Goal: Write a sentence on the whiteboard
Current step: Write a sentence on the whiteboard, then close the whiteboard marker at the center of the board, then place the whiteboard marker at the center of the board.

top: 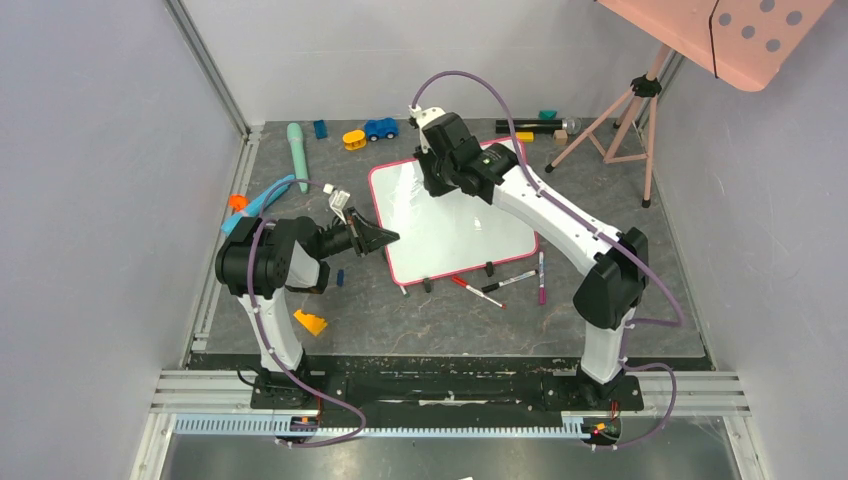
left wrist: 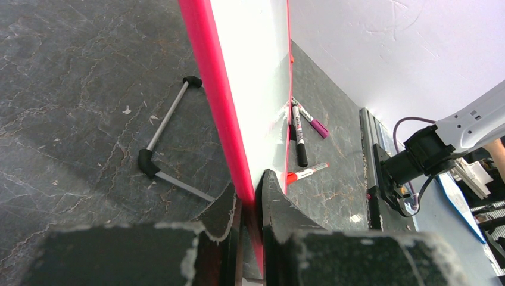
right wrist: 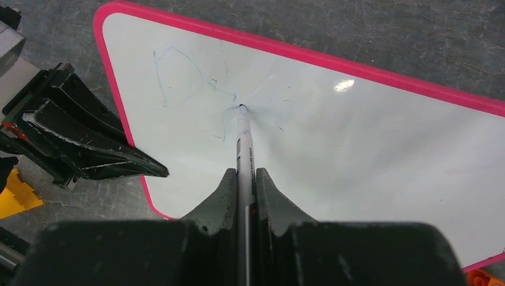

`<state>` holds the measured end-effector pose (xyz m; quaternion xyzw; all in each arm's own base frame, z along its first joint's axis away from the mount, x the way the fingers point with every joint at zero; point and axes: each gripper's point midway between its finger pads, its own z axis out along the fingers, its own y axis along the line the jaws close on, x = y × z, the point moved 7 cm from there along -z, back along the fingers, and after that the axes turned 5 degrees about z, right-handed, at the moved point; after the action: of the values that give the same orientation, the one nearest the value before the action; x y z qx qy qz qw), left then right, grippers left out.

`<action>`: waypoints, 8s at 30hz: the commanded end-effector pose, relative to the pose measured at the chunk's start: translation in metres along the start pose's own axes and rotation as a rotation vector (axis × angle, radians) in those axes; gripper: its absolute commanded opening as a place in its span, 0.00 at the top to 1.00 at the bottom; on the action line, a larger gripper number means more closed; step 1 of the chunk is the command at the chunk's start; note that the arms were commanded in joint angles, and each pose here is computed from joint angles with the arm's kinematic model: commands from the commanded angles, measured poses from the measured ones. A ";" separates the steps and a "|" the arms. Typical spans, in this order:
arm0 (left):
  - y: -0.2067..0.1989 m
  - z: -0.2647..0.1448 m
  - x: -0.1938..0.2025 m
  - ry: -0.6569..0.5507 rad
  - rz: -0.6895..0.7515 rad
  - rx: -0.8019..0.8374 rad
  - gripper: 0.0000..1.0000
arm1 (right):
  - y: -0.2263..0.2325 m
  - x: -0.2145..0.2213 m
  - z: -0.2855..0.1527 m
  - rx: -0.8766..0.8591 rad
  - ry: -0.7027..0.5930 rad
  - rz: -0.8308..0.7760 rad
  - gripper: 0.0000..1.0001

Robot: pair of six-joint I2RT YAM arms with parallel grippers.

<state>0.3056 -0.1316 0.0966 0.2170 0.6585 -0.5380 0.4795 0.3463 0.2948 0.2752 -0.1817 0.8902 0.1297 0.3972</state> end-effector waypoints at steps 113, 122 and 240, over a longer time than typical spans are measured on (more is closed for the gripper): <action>-0.148 -0.005 -0.130 0.080 0.490 -0.403 0.98 | 0.007 -0.037 -0.162 -0.564 -0.125 -0.003 1.00; -0.173 0.027 -0.135 0.202 0.889 -0.155 0.98 | 0.015 -0.031 -0.160 -0.711 0.031 0.077 1.00; -0.257 0.173 0.054 0.204 0.688 0.249 0.62 | -0.149 0.215 -0.138 0.272 0.513 0.235 1.00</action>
<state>0.1469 -0.4027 0.1729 0.5470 0.4921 -0.4088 0.5399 0.1820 0.0756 0.1673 -0.0654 0.9888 0.0206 0.1327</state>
